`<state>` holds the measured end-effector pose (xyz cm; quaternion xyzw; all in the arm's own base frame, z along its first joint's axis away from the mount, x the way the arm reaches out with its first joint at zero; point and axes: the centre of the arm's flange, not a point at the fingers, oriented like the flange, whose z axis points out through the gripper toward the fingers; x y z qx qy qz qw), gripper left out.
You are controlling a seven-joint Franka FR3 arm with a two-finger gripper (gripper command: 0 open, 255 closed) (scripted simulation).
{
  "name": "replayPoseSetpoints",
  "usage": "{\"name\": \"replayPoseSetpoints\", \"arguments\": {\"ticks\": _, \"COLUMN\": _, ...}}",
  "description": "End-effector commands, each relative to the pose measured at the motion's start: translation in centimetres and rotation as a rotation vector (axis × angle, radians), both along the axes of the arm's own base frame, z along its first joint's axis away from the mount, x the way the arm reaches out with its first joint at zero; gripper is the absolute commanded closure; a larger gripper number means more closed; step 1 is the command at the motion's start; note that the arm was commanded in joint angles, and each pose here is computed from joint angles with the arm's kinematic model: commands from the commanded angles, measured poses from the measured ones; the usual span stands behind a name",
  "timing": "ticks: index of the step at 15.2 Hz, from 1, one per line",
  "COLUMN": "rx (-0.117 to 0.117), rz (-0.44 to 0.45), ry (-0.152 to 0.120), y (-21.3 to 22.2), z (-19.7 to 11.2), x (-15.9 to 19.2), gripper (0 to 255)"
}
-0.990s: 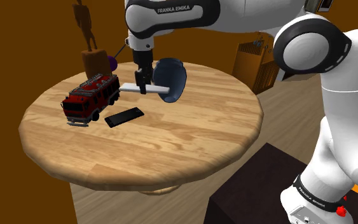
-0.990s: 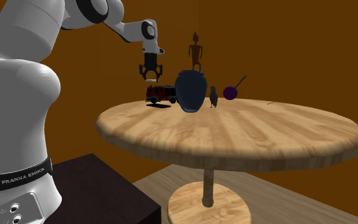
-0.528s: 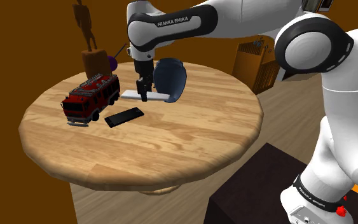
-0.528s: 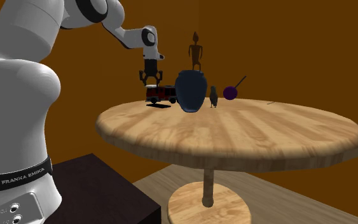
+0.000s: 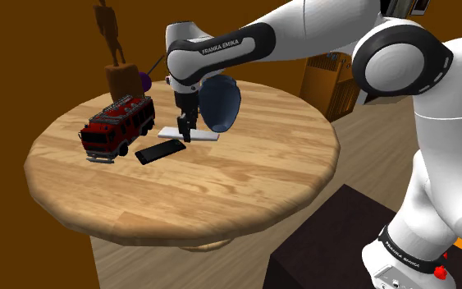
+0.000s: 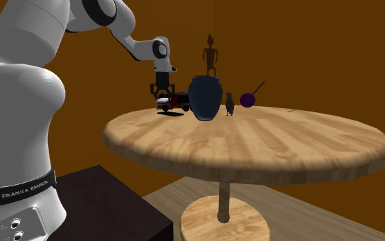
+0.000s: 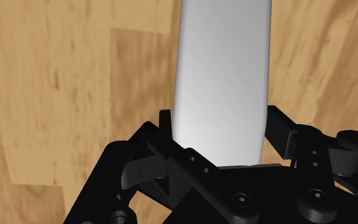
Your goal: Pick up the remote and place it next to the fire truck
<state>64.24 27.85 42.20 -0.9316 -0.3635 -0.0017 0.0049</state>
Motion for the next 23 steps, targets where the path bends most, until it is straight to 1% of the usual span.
{"name": "replayPoseSetpoints", "arguments": {"ticks": 1, "rx": 0.000, "rz": 0.000, "ry": -0.001, "y": 0.0, "z": -1.0, "x": 0.0, "gripper": 255}}
{"name": "replayPoseSetpoints", "arguments": {"ticks": 15, "rx": 0.000, "rz": 0.000, "ry": -0.001, "y": 0.0, "z": -8.3, "x": 0.0, "gripper": 255}}
{"name": "replayPoseSetpoints", "arguments": {"ticks": 22, "rx": 0.000, "rz": 0.000, "ry": -0.001, "y": 0.0, "z": -8.3, "x": 0.0, "gripper": 255}}
{"name": "replayPoseSetpoints", "arguments": {"ticks": 23, "rx": 0.000, "rz": 0.000, "ry": -0.001, "y": 0.0, "z": -8.3, "x": 0.0, "gripper": 0}}
